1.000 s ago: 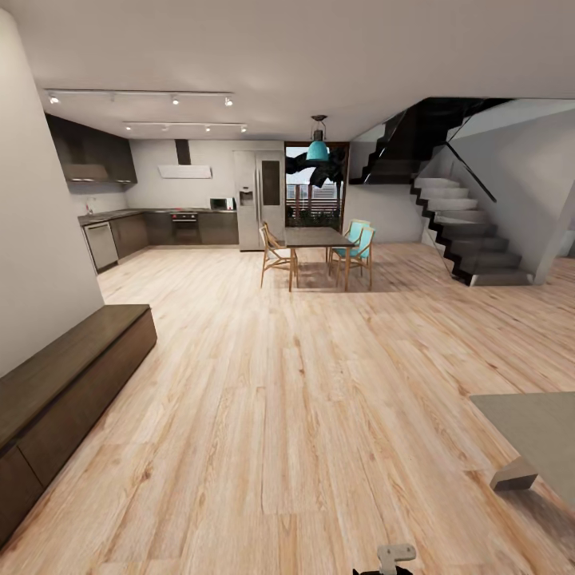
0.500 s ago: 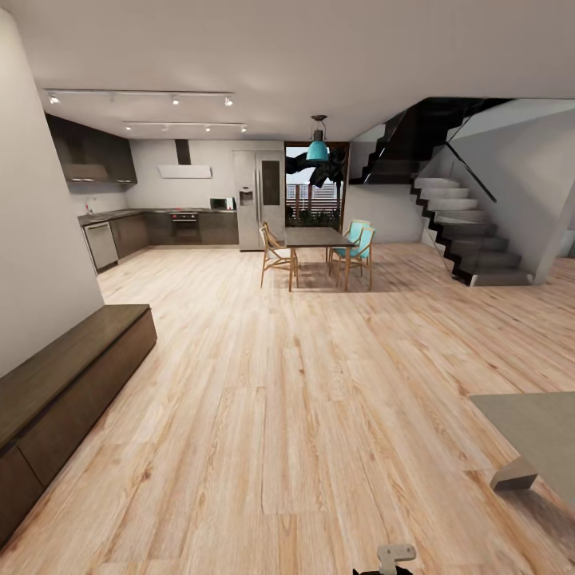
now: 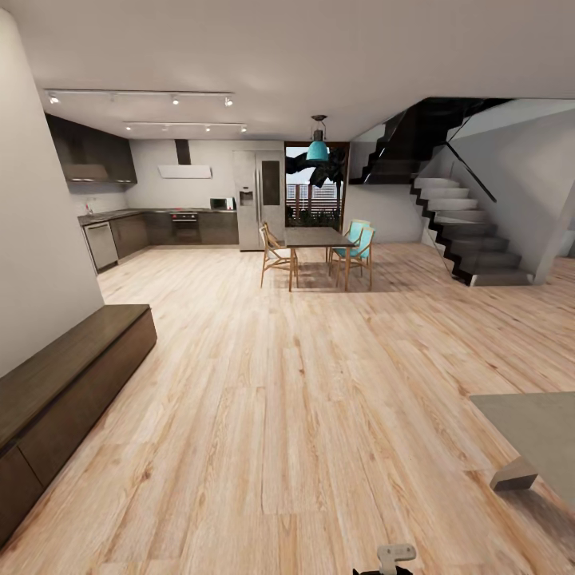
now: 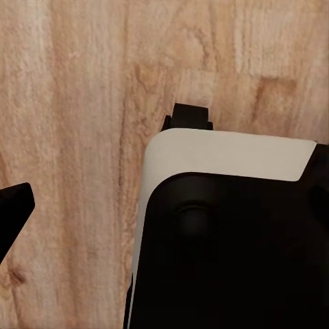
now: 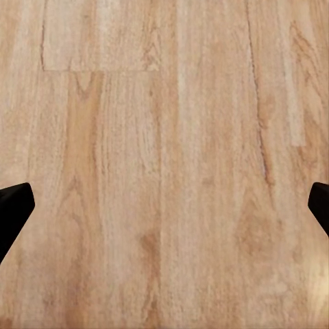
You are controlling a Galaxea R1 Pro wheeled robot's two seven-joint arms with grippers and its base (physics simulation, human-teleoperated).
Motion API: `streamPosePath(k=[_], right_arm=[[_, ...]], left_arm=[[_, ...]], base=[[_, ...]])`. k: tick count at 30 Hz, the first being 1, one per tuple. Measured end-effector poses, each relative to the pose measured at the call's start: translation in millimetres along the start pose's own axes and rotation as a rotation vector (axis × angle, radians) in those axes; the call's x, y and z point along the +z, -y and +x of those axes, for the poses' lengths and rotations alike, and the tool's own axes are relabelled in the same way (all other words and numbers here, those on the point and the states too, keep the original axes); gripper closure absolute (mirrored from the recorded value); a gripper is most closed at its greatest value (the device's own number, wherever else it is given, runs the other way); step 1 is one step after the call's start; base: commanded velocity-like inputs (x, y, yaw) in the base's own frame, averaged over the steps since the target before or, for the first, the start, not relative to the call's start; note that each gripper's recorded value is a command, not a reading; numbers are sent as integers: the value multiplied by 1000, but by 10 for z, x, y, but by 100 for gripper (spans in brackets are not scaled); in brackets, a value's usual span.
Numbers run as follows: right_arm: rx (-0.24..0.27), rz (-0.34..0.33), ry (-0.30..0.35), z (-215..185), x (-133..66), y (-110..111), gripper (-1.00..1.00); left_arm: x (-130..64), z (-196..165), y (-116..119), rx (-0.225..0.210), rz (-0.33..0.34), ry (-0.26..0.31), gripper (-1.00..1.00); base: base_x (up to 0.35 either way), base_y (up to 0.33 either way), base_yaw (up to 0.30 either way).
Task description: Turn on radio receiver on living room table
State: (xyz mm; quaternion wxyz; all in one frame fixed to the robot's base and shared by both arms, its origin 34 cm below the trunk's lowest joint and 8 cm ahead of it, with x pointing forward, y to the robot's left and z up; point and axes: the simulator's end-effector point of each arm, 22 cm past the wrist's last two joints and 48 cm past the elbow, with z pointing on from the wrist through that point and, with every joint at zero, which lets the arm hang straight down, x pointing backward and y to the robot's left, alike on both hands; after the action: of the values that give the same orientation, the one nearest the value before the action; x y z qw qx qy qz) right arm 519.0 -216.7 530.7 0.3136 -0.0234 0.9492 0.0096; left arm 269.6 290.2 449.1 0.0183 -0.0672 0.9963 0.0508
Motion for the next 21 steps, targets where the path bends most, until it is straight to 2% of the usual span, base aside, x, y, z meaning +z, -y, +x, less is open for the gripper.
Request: streamPosePath(k=[21], right_arm=[[0,0,0,1,0,0,-100]], left_arm=[[0,3,0,0,0,-1,-100]], base=[[0,0,0]])
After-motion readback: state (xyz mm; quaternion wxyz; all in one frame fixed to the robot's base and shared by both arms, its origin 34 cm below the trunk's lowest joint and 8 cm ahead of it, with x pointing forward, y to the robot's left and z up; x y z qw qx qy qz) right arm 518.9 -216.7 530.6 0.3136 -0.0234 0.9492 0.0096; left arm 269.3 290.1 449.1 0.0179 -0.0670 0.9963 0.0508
